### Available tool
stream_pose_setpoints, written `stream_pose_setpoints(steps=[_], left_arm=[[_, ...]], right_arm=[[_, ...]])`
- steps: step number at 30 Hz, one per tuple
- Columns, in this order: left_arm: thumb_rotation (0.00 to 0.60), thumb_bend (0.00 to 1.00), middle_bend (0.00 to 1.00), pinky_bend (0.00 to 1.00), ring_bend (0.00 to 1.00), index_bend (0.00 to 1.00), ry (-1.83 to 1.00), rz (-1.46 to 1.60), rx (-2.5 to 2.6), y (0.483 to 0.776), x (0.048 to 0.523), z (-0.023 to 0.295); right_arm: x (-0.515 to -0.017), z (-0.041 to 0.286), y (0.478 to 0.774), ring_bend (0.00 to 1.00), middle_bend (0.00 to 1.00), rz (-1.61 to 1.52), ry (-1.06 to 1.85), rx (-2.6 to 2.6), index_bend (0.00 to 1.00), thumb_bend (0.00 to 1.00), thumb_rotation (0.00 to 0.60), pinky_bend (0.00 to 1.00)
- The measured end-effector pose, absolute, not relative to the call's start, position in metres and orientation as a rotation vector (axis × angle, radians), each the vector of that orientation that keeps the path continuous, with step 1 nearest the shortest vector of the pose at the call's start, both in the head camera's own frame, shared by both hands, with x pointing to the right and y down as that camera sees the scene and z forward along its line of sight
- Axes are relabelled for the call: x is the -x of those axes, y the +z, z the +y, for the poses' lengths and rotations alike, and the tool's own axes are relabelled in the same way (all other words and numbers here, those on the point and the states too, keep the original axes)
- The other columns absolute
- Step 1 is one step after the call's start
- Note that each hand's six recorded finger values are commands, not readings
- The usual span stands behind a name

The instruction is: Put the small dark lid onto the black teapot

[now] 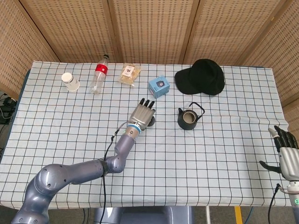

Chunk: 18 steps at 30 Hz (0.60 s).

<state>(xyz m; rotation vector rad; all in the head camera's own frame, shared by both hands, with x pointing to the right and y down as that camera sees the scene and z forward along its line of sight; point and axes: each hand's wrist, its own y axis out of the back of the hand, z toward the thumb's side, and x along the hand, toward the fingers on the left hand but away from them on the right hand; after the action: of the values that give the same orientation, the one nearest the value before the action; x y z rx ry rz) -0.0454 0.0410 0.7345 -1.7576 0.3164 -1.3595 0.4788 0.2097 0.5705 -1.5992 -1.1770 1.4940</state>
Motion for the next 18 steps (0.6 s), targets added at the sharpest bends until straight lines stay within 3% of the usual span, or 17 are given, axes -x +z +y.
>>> stream_pose_setpoints(steps=[4,13,18], left_arm=[[0.6,0.11,0.0,0.0,0.0,0.05,-1.36,0.329,1.767,0.73,0.048,0.042],[0.6,0.1,0.0,0.0,0.0,0.03,-1.348,0.384,1.799,0.713,0.066,0.045],[0.6,0.11,0.0,0.0,0.0,0.02,-1.312,0.471,1.772,0.686,0.098,0.045]], right_arm=[[-0.478,0.21,0.568,0.0,0.0,-1.177,1.486,1.598,0.07,0.12,0.6,0.0],[-0.475,0.212,0.566,0.0,0.0,-1.174,1.478,1.597,0.07,0.12,0.6,0.0],[-0.471,0.215,0.569,0.0,0.0,-1.147,1.484,1.604,0.07,0.12,0.6,0.0]])
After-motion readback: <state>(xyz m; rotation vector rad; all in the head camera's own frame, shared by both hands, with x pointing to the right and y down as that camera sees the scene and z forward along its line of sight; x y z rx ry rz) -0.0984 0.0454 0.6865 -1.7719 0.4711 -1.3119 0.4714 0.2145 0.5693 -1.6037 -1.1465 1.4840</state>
